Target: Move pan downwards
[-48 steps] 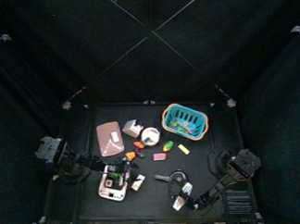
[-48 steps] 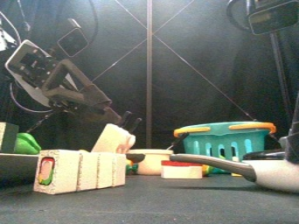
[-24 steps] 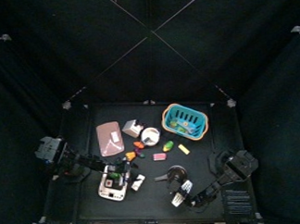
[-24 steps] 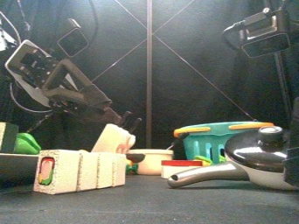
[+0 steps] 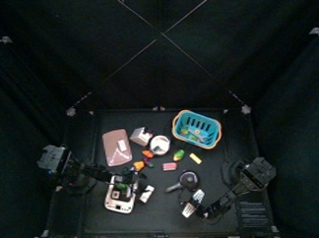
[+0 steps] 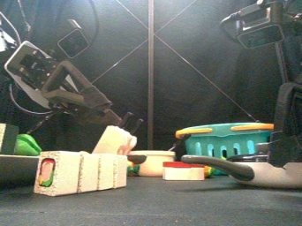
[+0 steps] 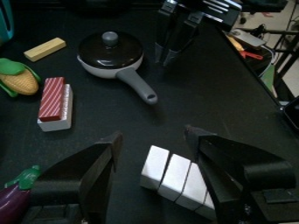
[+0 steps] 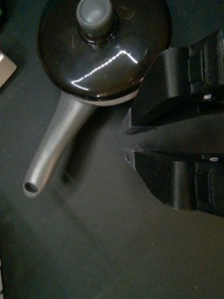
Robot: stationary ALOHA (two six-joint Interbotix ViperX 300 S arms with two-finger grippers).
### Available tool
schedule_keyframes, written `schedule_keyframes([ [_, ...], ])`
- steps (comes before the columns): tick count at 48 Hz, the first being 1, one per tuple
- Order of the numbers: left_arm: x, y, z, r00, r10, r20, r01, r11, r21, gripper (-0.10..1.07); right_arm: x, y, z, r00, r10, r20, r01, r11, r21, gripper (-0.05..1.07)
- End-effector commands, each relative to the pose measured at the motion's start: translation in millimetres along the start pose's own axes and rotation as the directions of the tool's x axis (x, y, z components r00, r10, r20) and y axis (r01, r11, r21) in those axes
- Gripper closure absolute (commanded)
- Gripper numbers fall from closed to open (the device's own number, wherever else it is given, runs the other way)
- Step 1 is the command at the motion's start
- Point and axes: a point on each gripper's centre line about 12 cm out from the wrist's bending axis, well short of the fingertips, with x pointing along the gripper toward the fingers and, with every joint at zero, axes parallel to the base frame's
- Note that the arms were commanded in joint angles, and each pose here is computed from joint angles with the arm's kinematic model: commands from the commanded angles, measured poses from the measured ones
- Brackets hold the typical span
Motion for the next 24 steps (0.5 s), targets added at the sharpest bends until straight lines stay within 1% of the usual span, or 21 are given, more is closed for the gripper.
schedule_keyframes([
  [1, 1.1, 0.1, 4.4, 1.000, 0.001, 0.015, -0.001, 1.000, 0.000, 0.04, -3.1, -5.1, 10.4, 1.000, 0.002, 0.008, -0.002, 1.000, 0.027, 0.41],
  [14, 1.5, 0.1, 4.9, 1.000, 0.001, 0.017, -0.001, 1.000, 0.000, 0.04, 10.6, -26.8, 15.6, 0.998, -0.060, -0.006, 0.061, 0.997, 0.052, 0.41],
  [24, 1.5, 0.1, 4.9, 1.000, 0.001, 0.017, -0.001, 1.000, 0.000, 0.04, 14.1, -35.7, 19.2, 0.997, -0.078, -0.001, 0.078, 0.995, 0.054, 0.41],
])
